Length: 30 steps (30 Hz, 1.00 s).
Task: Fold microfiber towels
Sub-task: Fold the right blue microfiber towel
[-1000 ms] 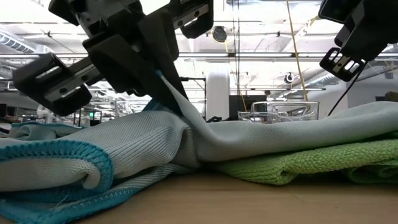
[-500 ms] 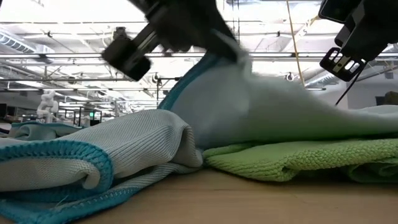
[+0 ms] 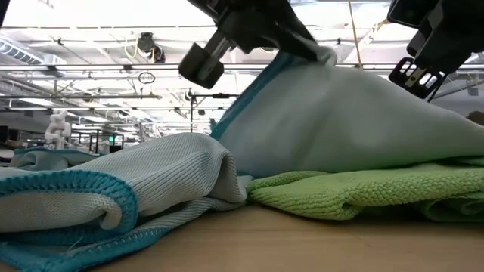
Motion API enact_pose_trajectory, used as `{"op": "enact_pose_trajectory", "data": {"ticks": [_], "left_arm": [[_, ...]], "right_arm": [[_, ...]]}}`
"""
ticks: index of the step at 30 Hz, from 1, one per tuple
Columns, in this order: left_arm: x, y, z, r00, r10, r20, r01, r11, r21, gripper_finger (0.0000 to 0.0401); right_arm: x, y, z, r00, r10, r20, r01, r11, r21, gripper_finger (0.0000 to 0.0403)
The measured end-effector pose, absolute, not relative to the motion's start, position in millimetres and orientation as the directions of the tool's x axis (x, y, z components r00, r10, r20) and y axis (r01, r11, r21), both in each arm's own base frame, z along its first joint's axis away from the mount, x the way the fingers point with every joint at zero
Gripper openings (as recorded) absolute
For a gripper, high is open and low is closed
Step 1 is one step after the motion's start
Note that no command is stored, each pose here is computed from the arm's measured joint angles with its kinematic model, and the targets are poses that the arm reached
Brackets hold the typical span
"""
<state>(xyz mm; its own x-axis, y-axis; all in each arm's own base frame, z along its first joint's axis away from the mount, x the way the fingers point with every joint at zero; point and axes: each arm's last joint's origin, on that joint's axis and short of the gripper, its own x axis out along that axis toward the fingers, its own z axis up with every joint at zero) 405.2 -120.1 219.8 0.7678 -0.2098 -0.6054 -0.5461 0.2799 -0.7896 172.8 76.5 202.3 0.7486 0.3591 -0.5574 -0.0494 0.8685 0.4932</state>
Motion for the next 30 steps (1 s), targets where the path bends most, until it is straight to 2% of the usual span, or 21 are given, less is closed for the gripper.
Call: {"op": "enact_pose_trajectory", "data": {"ticks": [11,17,26,30], "left_arm": [[404,-145,207,0.75,-0.268,-0.605,-0.49,0.39,-0.78,0.0004],[406,-151,201,0.754,-0.271,-0.599,-0.432,0.482,-0.762,0.0004],[414,-151,199,0.78,-0.315,-0.541,-0.372,0.463,-0.805,0.0004],[416,-153,186,0.752,-0.344,-0.562,-0.383,0.467,-0.797,0.0004]], "right_arm": [[177,77,199,0.764,0.316,-0.562,0.071,0.825,0.561,0.0],[207,90,180,0.786,0.331,-0.523,-0.03,0.864,0.502,0.0],[241,111,136,0.809,0.373,-0.455,-0.057,0.819,0.57,0.0],[246,114,116,0.792,0.367,-0.487,-0.034,0.824,0.566,0.0]]}}
